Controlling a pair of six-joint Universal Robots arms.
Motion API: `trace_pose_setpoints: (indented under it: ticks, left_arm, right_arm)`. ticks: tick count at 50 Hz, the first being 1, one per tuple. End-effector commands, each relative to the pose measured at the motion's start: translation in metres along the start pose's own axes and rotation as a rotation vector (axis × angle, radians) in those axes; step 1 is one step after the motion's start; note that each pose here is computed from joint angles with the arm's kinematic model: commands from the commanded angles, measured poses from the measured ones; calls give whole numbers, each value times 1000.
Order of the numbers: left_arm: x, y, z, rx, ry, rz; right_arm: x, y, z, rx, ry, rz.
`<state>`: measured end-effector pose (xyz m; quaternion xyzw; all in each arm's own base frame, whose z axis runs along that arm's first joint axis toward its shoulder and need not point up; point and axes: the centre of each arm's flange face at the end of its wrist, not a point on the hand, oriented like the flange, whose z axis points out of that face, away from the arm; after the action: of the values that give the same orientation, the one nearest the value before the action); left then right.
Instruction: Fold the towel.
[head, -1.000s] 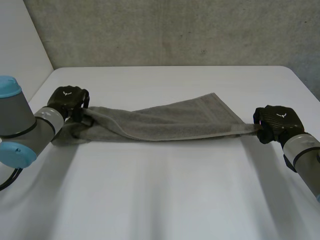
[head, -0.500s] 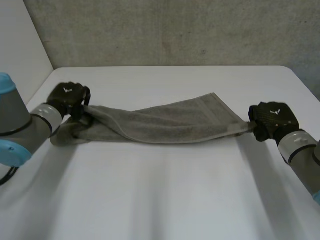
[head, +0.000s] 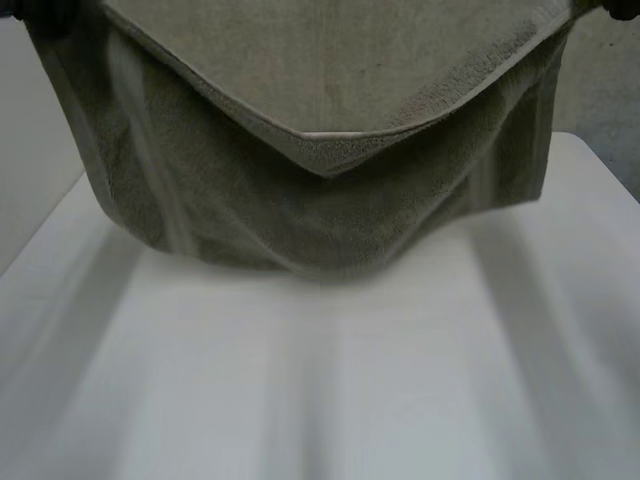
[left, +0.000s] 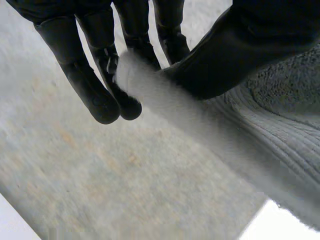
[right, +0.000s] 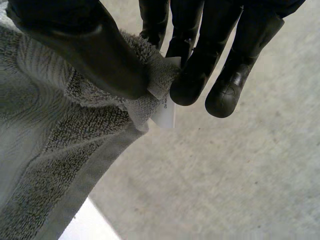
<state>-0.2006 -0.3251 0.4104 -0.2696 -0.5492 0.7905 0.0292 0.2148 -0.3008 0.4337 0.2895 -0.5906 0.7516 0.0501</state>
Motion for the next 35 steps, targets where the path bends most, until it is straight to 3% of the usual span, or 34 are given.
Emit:
trace_pose_setpoints:
  ticks: [1, 5, 7, 11, 16, 21, 23, 24, 26, 27, 29, 32, 34, 35]
  left_arm:
    - [12, 76, 18, -296, 66, -96]
    - [19, 109, 20, -423, 92, -119]
    - [27, 140, 22, -525, 120, -114]
    - [34, 167, 24, -592, 144, -97]
    - [43, 196, 32, -630, 152, -41]
    - [46, 210, 51, -582, 129, 53]
    - [49, 187, 74, -435, 82, 101]
    - [49, 187, 75, -434, 81, 102]
    - [44, 143, 96, -235, 8, 118]
    - [44, 143, 96, -234, 7, 118]
    - [28, 87, 110, -13, -85, 50]
    - [13, 53, 110, 97, -136, -14]
    - [-19, 2, 102, 265, -221, -168]
    - [-19, 2, 102, 266, -221, -169]
  right_arm:
    - [-35, 59, 28, -255, -124, -107]
    - [-56, 93, 36, -362, -178, -198]
    - [-77, 131, 40, -462, -249, -267]
    - [-102, 151, 40, -498, -317, -303]
    - [-140, 166, 49, -469, -376, -331]
    - [-158, 169, 77, -328, -294, -412]
    - [-151, 155, 104, -175, -149, -500]
    - [-151, 155, 104, -174, -148, -501]
    - [-133, 120, 130, 39, 70, -570]
    - [-133, 120, 131, 40, 71, -570]
    - [-112, 70, 143, 274, 301, -556]
    - [-100, 33, 137, 403, 406, -526]
    - [-76, -17, 119, 559, 534, -439]
    - [-76, -17, 119, 559, 534, -439]
